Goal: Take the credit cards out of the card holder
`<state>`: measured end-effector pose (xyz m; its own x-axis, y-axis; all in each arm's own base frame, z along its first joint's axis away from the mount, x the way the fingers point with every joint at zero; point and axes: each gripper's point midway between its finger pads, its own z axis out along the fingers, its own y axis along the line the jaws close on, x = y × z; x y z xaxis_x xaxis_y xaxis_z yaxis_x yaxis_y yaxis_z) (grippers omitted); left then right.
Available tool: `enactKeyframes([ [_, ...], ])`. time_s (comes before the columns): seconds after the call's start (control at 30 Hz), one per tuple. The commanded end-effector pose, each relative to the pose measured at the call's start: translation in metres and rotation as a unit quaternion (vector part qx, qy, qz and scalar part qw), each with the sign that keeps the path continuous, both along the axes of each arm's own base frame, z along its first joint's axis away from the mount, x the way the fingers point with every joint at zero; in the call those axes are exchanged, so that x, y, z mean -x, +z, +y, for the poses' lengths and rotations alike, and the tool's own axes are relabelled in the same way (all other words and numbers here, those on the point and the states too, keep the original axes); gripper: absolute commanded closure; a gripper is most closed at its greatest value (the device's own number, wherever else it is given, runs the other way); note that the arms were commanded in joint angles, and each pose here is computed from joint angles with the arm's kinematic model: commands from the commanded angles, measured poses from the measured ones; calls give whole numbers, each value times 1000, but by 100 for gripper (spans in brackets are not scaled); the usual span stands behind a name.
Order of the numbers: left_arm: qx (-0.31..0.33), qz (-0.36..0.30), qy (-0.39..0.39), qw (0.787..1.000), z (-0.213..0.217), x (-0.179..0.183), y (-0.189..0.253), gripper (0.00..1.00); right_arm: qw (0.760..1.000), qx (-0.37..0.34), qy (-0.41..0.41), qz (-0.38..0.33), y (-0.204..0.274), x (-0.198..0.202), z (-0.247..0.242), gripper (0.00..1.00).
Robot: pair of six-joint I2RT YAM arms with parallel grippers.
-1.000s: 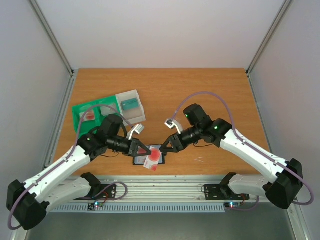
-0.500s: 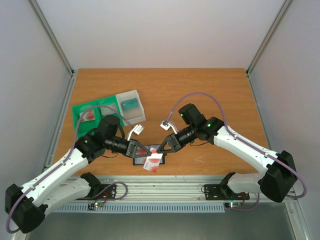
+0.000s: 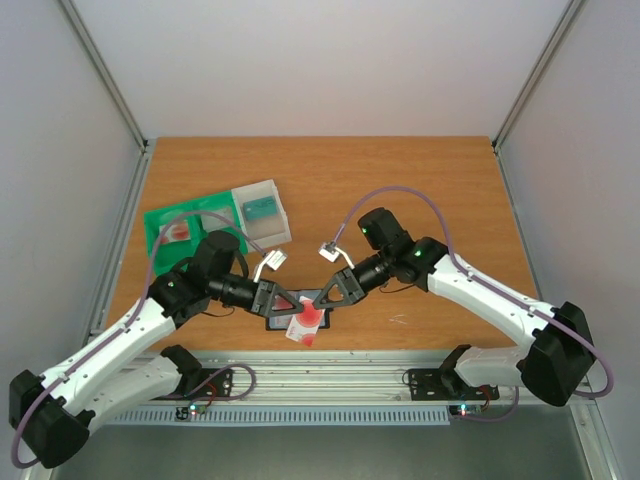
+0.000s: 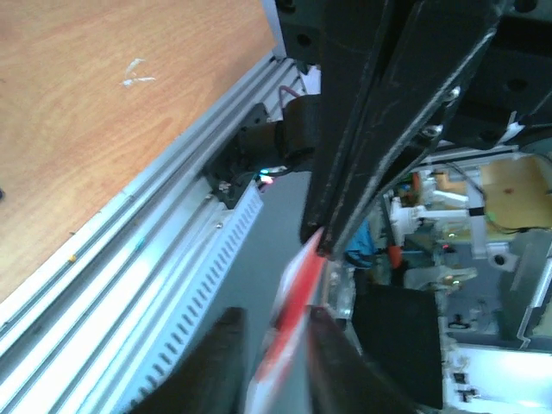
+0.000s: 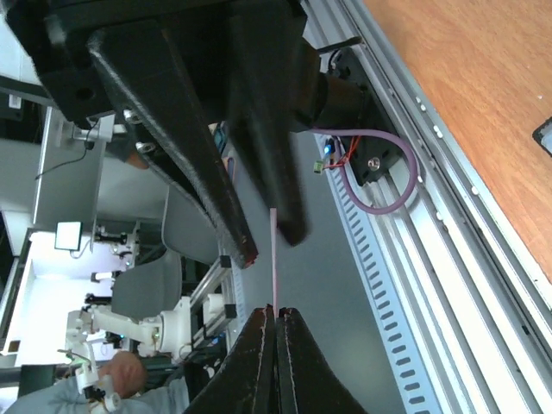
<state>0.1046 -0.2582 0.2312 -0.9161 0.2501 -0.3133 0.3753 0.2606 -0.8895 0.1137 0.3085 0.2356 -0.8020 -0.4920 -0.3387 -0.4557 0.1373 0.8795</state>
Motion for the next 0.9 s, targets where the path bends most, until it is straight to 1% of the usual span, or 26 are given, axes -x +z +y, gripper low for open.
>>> enactKeyframes([
  [0.0, -16, -37, 31, 999, 3, -11, 8, 66, 1000, -24, -8, -8, 12, -1, 3, 99],
  [0.03, -26, -45, 47, 998, 5, -16, 9, 56, 1000, -24, -16, -3, 12, -2, 3, 99],
  [0.1, -46, -60, 84, 994, 10, -26, 10, 41, 999, -24, -40, -2, 14, -8, 5, 99],
  [0.13, -53, -65, 106, 991, 14, -32, 12, 35, 998, -23, -55, -4, 15, -12, 5, 99],
  [0.2, -69, -77, 160, 982, 23, -44, 16, 26, 996, -23, -85, -7, 17, -20, 5, 99],
  [0.3, -74, -87, 231, 966, 40, -56, 26, 18, 989, -13, -147, 2, 17, -38, 6, 99],
  [0.4, -53, -93, 287, 952, 53, -62, 39, 13, 976, -8, -217, 5, 17, -59, 5, 99],
  [0.5, -31, -76, 332, 940, 63, -65, 44, 10, 960, -37, -279, 11, 29, -77, 3, 99],
  [0.6, 11, -54, 354, 934, 64, -66, 49, 11, 941, -69, -332, 11, 45, -94, 0, 99],
  [0.7, 40, -33, 369, 928, 65, -68, 50, 11, 925, -98, -368, 10, 60, -105, -3, 99],
  [0.87, 66, -8, 381, 922, 63, -72, 51, 13, 908, -128, -399, 25, 74, -114, -3, 99],
])
